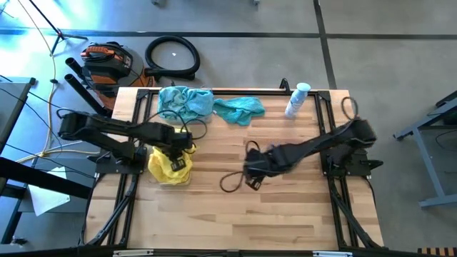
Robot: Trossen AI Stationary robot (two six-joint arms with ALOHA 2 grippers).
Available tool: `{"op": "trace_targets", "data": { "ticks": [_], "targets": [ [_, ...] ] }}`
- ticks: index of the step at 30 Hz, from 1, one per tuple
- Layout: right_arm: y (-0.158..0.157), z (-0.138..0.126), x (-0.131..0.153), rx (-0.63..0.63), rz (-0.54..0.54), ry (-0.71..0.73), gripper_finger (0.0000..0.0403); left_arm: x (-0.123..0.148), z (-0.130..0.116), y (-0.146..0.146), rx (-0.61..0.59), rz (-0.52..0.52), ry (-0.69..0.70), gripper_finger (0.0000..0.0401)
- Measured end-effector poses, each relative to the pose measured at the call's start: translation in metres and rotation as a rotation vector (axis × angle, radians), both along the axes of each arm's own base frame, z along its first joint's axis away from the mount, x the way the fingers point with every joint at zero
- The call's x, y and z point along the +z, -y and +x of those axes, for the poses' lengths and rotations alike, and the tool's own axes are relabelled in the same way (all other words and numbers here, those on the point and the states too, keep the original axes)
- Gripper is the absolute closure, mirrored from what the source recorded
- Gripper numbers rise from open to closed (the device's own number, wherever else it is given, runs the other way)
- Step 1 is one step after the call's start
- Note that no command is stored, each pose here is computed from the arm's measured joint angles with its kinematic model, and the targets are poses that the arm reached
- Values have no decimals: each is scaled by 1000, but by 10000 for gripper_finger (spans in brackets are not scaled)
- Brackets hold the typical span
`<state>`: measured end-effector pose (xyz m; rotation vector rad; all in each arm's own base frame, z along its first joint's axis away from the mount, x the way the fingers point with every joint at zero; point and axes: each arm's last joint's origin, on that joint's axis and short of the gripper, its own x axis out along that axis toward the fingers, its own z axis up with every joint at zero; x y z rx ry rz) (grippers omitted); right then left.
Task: Sort microfiber towel by color & place in baskets
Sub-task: Put the yellow towel into the bottom transparent bin
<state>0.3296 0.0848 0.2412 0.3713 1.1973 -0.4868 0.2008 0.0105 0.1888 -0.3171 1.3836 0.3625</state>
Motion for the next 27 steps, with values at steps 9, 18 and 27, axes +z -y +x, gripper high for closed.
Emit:
{"op": "trace_targets", "data": {
  "ticks": [9,18,27],
  "targets": [
    [-4,-68,-4,-133,42,205,247,4,8,0,100,-24,4,401],
    [3,-99,11,-120,-14,308,247,80,-9,0,248,-44,99,401],
    [7,-102,13,-69,-49,298,247,126,-29,3,342,-21,224,401]
  ]
}}
